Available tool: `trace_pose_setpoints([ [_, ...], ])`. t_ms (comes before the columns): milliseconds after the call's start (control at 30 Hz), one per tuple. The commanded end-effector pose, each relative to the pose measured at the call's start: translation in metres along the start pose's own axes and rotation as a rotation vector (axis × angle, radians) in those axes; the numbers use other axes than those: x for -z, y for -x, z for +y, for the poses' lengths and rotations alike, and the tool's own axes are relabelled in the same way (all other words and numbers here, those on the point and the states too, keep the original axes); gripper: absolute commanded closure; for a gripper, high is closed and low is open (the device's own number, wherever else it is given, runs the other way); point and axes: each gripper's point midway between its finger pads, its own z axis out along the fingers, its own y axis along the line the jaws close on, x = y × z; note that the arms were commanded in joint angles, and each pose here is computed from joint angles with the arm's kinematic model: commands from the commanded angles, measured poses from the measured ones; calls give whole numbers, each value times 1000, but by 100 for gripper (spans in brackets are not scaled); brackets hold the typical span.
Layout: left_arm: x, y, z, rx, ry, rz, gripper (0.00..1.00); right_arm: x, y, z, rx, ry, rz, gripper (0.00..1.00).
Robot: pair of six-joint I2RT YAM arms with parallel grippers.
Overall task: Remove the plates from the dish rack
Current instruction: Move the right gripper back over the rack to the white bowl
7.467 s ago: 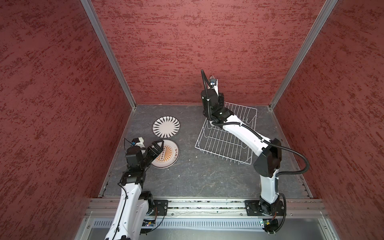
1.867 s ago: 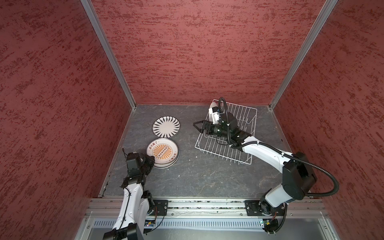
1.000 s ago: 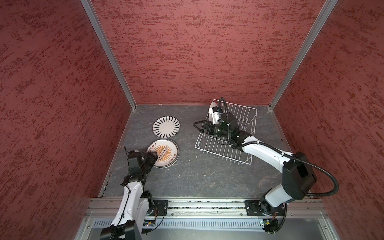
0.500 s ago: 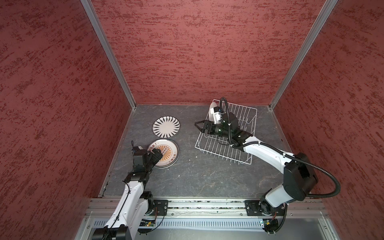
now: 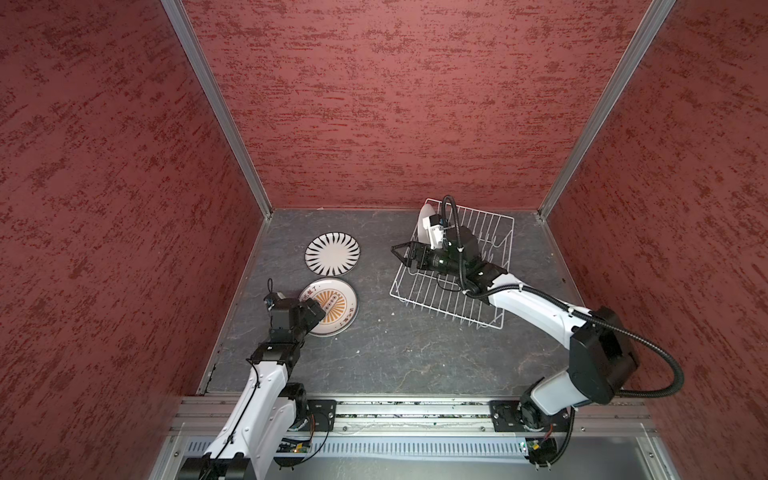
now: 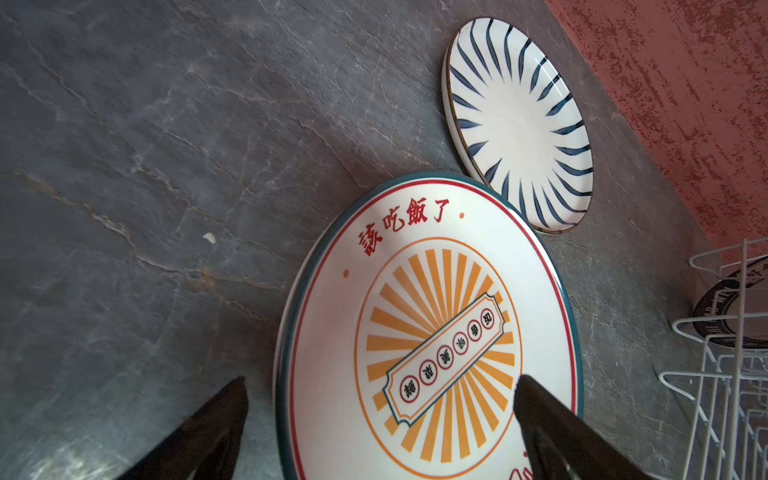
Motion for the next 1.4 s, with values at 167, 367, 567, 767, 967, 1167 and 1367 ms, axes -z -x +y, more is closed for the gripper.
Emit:
trace_pose_setpoints([
  [167,20,24,-20,-125,15,-113,1,11,14,-8,28,-68,-50,1],
  [367,31,25,-49,-114,-146,-115,0,11,21,-24,25,-166,-88,1],
  [567,43,30,-72,-113,-244,-110,0,15,32,-61,11,-385,-136,3],
  [767,42,27,-85,-141,-277,-80,0,24,47,-103,36,-683,-168,3],
  [967,38,20,-91,-156,-292,-46,0,18,60,-118,94,-862,-199,2],
  [1167,40,15,-100,-157,-318,-24,0,-4,65,-122,197,-1018,-165,1],
  [1367,42,11,-104,-171,-324,-10,0,-21,78,-118,271,-1108,-204,1],
])
